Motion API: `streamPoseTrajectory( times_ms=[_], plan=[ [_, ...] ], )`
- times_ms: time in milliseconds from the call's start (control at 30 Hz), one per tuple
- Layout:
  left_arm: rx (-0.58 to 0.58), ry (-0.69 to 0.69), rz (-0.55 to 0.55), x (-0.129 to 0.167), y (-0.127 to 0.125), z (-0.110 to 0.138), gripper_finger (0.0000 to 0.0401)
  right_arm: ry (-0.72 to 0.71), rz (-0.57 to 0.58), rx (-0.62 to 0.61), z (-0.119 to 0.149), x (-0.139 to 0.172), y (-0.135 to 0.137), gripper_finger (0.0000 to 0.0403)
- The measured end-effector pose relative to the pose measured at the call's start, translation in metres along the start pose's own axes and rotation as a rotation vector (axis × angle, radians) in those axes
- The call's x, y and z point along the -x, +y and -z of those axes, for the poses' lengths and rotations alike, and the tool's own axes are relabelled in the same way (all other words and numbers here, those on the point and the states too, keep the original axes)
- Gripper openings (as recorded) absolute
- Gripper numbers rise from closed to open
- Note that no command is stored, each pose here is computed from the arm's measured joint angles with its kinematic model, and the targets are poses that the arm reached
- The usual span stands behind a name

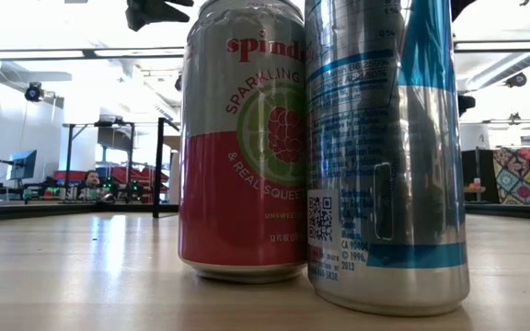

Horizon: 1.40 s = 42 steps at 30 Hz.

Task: Place canned beverage on shelf
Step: Put the top pink-white soda can on the shelf aligned with the other pink-white soda can

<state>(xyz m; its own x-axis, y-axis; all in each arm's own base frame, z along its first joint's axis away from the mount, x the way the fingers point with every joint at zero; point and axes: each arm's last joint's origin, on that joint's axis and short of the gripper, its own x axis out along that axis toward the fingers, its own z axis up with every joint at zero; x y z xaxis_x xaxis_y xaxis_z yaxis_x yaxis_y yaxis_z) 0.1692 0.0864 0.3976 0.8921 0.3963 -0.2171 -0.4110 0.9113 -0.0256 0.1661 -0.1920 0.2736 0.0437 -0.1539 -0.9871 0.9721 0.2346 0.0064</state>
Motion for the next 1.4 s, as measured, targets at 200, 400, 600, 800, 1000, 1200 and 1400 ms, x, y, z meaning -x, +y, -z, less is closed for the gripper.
streamPoseTrajectory(
  times_ms=[200,400,600,800,1000,1200,1400],
  plan=[
    [0.002,0.028,0.0,-0.003,0.0,0.003,0.0205,-0.005,-0.002,-0.066,-0.001,-0.021,-0.009,0.0373],
    [0.001,0.048,0.0,-0.007,0.001,0.005,0.0205,-0.007,-0.017,-0.104,-0.002,-0.037,-0.018,0.0373],
    [-0.022,0.063,0.0,-0.009,0.001,0.006,0.0205,-0.008,-0.015,-0.109,0.0,-0.046,-0.02,0.0367],
    [-0.043,0.076,-0.006,-0.015,0.002,0.008,0.0205,0.008,-0.008,-0.108,0.003,-0.05,-0.022,0.0324],
    [-0.041,0.076,-0.006,-0.018,0.003,0.008,0.0205,0.028,-0.019,-0.079,0.004,-0.049,-0.022,0.0285],
    [-0.014,0.058,-0.007,-0.013,0.002,0.006,0.0205,-0.003,-0.083,-0.033,0.013,-0.034,-0.019,0.0285],
    [0.005,0.05,-0.007,-0.01,0.002,0.005,0.0205,-0.051,-0.103,-0.017,0.028,-0.011,-0.024,0.0287]
  ],
)
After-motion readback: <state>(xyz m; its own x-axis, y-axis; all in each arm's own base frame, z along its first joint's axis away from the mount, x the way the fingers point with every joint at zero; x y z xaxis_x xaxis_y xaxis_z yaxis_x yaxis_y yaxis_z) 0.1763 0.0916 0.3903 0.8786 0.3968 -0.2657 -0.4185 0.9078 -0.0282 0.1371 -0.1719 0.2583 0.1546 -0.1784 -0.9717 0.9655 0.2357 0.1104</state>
